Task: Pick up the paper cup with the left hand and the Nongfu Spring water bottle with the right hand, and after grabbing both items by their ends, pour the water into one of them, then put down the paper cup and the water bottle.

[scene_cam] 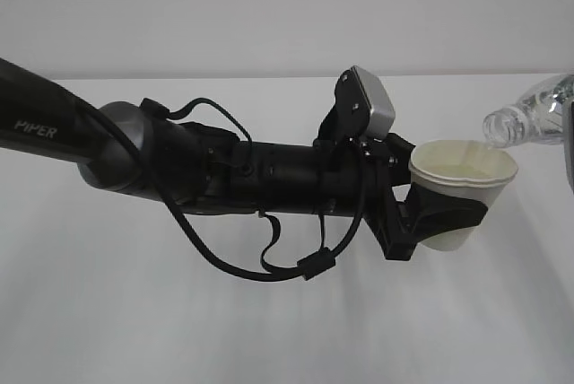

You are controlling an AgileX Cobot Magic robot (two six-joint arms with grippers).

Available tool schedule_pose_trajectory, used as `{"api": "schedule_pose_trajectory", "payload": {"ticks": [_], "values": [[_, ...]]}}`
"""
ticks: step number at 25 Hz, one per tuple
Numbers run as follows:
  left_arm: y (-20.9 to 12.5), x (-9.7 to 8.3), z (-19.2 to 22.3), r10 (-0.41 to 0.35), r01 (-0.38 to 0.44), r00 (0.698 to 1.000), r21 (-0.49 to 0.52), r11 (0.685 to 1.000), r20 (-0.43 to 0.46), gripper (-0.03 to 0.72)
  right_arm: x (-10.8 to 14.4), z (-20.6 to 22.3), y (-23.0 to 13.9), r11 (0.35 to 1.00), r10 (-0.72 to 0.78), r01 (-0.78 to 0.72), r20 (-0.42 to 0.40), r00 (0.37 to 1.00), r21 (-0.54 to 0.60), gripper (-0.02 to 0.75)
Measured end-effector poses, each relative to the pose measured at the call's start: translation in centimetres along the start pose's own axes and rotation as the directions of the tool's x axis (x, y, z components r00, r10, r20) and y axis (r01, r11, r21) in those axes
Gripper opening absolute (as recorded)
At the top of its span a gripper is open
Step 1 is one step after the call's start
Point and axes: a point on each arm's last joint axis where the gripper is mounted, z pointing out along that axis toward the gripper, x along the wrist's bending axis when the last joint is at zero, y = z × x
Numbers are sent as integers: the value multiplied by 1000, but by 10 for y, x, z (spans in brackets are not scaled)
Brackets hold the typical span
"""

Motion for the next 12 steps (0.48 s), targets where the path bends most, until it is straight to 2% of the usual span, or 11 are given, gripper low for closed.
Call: {"api": "schedule_pose_trajectory", "payload": {"ticks": [12], "values": [[0,0,0,1,-1,1000,1,1000,1,447,0,0,0,1000,-1,1,0,1000,-2,407]]}}
